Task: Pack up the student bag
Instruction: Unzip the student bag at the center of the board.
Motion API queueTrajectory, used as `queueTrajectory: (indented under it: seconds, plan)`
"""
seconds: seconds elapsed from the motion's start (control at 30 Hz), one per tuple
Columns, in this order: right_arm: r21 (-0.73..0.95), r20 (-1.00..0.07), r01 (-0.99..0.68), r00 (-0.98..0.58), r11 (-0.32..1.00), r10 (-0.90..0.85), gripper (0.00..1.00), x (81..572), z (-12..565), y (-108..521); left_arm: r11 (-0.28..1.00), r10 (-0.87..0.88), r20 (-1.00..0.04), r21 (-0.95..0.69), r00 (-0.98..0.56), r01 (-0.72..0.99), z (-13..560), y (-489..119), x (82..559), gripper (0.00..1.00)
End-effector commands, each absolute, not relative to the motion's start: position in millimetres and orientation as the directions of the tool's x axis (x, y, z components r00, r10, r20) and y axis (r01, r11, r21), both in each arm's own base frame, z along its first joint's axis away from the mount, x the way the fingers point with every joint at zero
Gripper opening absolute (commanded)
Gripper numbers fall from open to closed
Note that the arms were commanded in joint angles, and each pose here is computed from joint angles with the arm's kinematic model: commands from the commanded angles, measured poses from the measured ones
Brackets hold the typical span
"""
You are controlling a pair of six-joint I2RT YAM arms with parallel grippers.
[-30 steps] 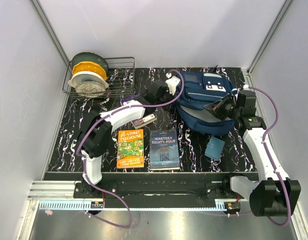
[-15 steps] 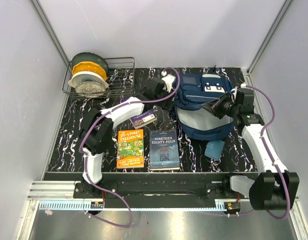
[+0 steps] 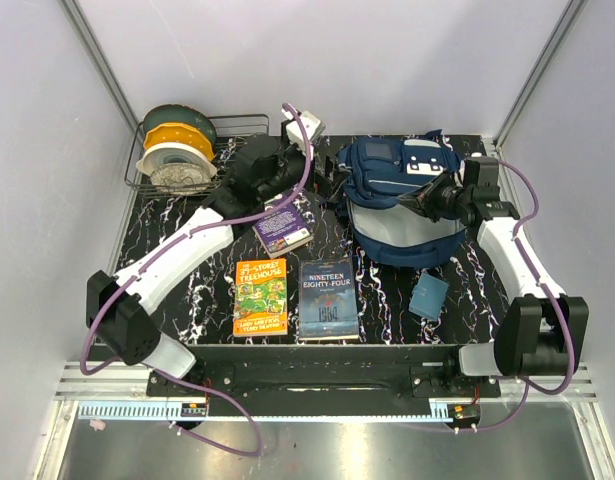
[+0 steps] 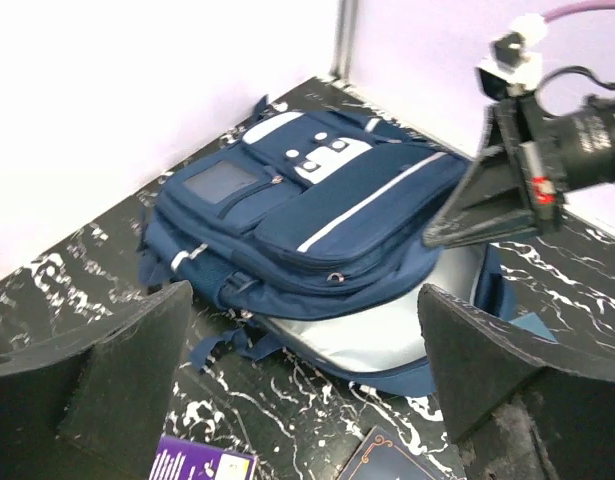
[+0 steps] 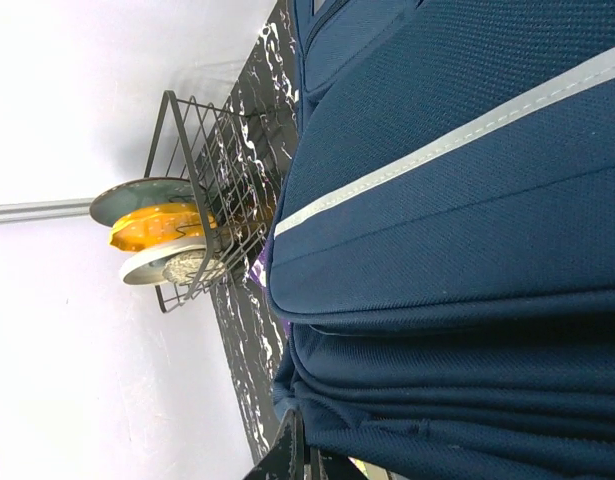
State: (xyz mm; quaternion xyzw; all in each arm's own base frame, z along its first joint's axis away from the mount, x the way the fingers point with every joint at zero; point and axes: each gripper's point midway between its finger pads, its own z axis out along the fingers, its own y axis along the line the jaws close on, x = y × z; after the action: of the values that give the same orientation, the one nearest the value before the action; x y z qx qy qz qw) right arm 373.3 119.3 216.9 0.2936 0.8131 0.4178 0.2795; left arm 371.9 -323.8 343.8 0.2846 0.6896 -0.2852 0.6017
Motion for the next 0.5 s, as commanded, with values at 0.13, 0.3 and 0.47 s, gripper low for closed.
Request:
queueTrajectory:
  seconds: [0.13, 0.3, 0.47]
  plan:
    - [0.871, -0.207, 0.173, -0.721, 0.46, 0.662, 0.0, 376, 252, 130, 0.47, 0.198, -0.979, 0.13, 0.039, 0.873, 315, -356, 342, 0.99]
    - [0.863, -0.28, 0.108, -0.712, 0.494, 0.644, 0.0, 370, 245, 128, 0.42, 0.303, -0.943, 0.26, 0.136, 0.87, 263, -367, 342, 0.99]
    - [0.875, -0.276, 0.082, -0.726, 0.477, 0.63, 0.0, 353, 251, 132, 0.323, 0.308, -0.911, 0.373, 0.276, 0.87, 263, -408, 329, 0.99]
